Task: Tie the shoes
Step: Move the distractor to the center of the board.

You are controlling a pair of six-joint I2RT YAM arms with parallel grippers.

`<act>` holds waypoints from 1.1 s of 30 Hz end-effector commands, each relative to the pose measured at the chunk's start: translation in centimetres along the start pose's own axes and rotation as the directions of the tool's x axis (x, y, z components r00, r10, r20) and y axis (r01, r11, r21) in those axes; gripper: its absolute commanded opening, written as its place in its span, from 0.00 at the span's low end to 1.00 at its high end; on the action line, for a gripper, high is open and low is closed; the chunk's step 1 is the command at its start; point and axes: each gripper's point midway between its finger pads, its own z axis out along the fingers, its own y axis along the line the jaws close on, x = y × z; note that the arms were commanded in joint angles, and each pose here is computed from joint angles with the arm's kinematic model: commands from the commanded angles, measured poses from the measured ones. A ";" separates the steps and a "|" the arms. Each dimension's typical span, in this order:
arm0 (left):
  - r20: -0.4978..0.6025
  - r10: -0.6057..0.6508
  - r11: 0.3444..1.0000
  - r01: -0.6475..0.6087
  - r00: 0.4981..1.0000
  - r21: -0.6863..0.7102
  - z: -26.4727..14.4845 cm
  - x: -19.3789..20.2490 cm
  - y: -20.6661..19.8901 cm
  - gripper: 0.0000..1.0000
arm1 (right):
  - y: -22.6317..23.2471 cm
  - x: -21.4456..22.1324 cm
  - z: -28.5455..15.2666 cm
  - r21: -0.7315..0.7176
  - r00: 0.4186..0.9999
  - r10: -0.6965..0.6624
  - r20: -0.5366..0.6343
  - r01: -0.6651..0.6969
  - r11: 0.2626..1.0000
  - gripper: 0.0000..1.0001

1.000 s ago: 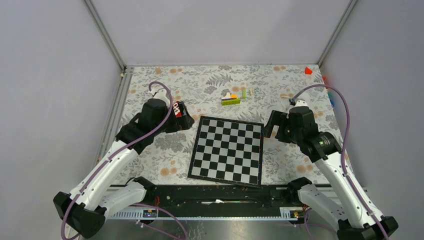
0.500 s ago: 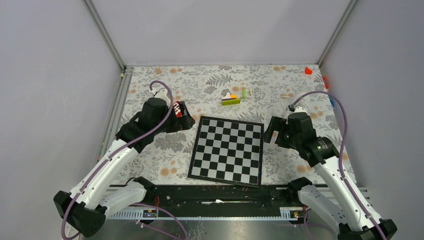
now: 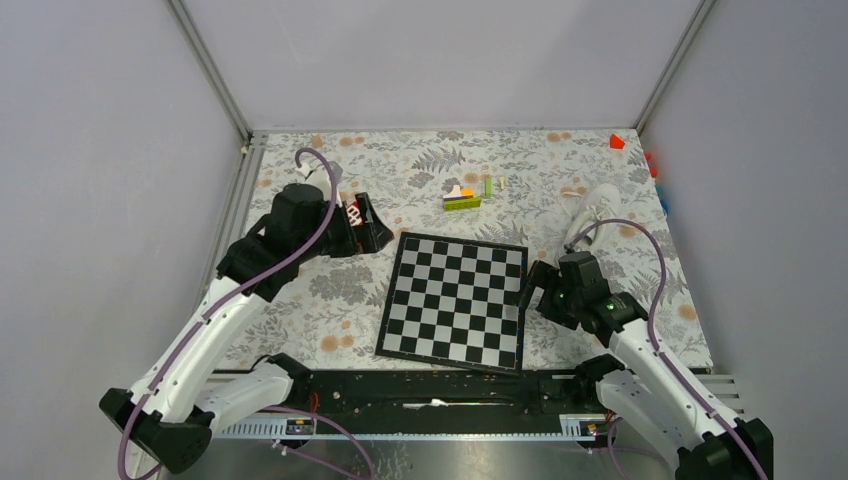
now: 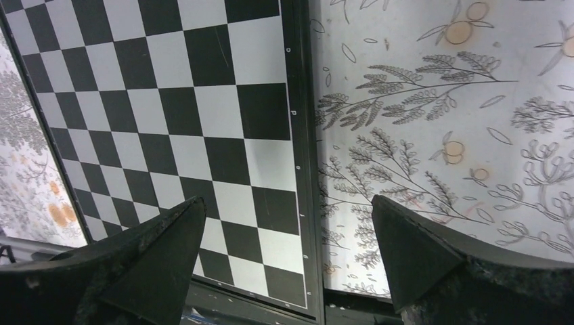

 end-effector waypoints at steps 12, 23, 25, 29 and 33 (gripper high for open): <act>0.030 0.116 0.983 -0.119 0.993 0.138 -3.3 -2.3 -3.8 0.99 | 1.6 -0.4 2.2 -0.083 0.997 0.080 0.013 -0.078 0.993 1.00; 0.059 0.121 0.985 -0.128 0.991 0.115 -4.5 -3.3 -3.8 0.99 | 2.2 -0.3 3.6 -0.126 0.993 0.119 0.007 -0.117 0.985 1.00; 0.053 0.117 0.986 -0.122 0.992 0.112 -4.4 -3.1 -3.7 0.99 | 2.2 -0.1 3.9 -0.141 0.992 0.127 0.011 -0.124 0.982 1.00; 0.051 0.114 0.987 -0.119 0.992 0.110 -4.4 -3.0 -3.6 0.99 | 2.3 0.3 4.7 -0.174 0.987 0.162 0.010 -0.158 0.972 1.00; 0.043 0.114 0.987 -0.118 0.993 0.110 -4.2 -2.7 -3.5 0.99 | 2.4 0.5 5.1 -0.190 0.985 0.174 0.002 -0.170 0.967 1.00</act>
